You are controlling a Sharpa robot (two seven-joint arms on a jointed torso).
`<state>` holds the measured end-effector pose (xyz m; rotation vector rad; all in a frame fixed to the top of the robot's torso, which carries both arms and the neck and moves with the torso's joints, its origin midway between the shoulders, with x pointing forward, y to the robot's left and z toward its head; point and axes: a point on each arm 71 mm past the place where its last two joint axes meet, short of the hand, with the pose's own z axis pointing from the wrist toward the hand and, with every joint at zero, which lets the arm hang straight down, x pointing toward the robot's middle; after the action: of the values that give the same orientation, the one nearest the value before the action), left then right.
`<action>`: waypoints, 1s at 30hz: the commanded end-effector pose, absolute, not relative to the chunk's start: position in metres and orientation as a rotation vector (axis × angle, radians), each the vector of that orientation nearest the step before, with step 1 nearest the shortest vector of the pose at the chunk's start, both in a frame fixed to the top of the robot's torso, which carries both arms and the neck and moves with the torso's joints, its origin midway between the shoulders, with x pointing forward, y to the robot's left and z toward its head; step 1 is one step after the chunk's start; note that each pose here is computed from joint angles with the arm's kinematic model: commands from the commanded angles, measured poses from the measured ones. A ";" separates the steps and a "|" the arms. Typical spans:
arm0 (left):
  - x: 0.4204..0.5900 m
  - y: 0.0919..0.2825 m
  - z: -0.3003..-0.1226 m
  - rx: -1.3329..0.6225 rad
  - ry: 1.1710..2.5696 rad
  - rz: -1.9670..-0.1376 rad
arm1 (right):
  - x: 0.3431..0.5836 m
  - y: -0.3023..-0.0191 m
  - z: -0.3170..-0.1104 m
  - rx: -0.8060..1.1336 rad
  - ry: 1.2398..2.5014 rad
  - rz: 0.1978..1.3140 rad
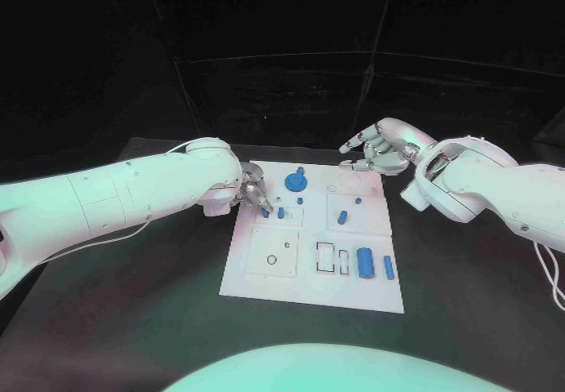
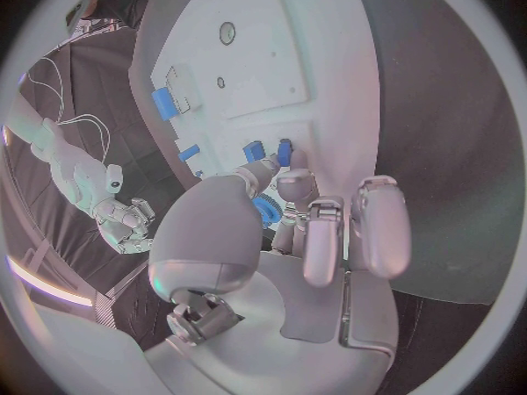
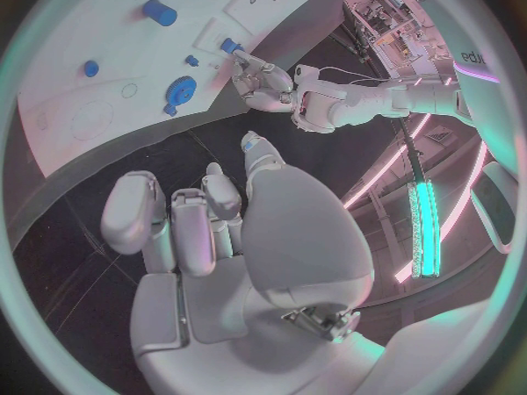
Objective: Assemble the parts on the task board
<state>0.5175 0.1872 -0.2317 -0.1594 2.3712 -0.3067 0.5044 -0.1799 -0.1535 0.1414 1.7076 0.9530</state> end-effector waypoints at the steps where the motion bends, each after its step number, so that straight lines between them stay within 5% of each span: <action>1: 0.517 0.187 -0.236 -0.136 2.409 -0.273 | 0.504 -0.178 -0.152 0.136 1.705 0.965; 30: 0.522 0.194 -0.236 -0.198 2.377 -0.223 | 0.505 -0.179 -0.152 0.142 1.700 0.966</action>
<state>0.5218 0.1916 -0.2355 -0.1800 2.3896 -0.2489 0.5045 -0.1797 -0.1535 0.1440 1.7073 0.9555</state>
